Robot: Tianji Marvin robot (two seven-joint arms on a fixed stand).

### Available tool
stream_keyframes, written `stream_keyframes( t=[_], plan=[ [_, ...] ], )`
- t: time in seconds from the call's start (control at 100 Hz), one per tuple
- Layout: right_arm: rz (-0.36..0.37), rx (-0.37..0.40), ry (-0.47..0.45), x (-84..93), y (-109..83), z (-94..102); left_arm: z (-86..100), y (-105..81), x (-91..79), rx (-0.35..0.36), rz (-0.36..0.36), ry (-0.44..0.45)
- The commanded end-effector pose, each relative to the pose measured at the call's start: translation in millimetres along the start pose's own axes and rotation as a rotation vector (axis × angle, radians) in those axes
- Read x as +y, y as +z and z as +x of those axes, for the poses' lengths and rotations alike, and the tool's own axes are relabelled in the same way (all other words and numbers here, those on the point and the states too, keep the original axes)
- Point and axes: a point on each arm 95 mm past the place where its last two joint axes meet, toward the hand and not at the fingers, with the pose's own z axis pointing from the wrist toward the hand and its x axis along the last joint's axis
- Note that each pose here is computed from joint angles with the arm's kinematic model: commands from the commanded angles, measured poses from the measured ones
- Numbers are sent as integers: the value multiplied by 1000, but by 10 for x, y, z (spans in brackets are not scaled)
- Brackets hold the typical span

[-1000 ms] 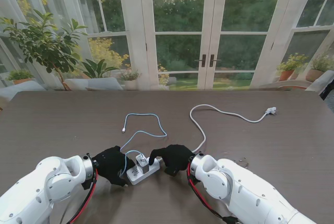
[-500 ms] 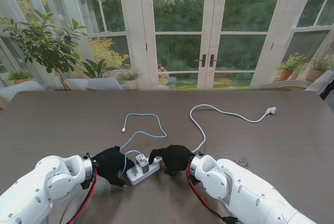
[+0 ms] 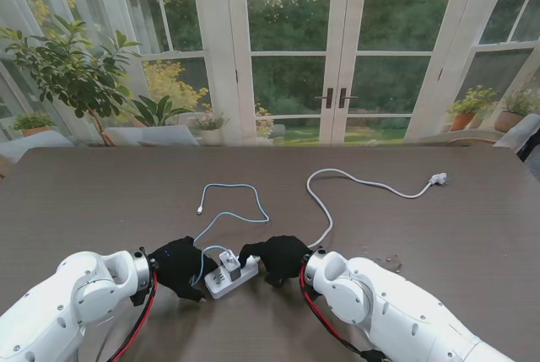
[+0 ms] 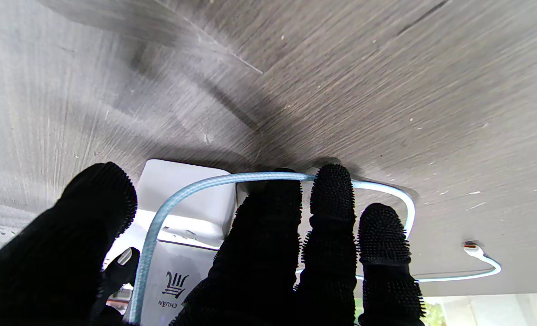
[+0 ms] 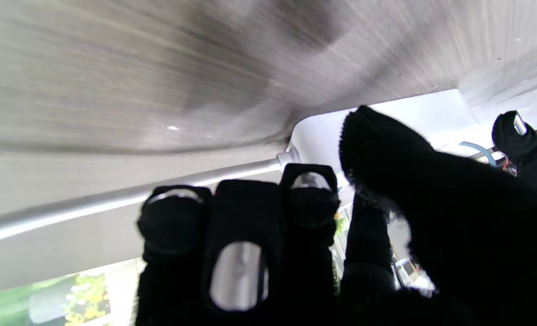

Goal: Set up the charging station

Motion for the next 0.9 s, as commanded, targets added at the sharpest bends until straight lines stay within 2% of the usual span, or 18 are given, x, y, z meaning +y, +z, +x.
stream_keyframes(
  t=[0.0, 0.63, 0.89],
  plan=[
    [69, -6, 6, -196, -50, 14, 30, -46, 395, -3, -127, -27],
    [132, -28, -116, -264, -78, 82, 30, -46, 395, -3, -127, -27],
    [179, -45, -172, -321, -95, 113, 30, -46, 395, -3, -127, -27]
  ],
)
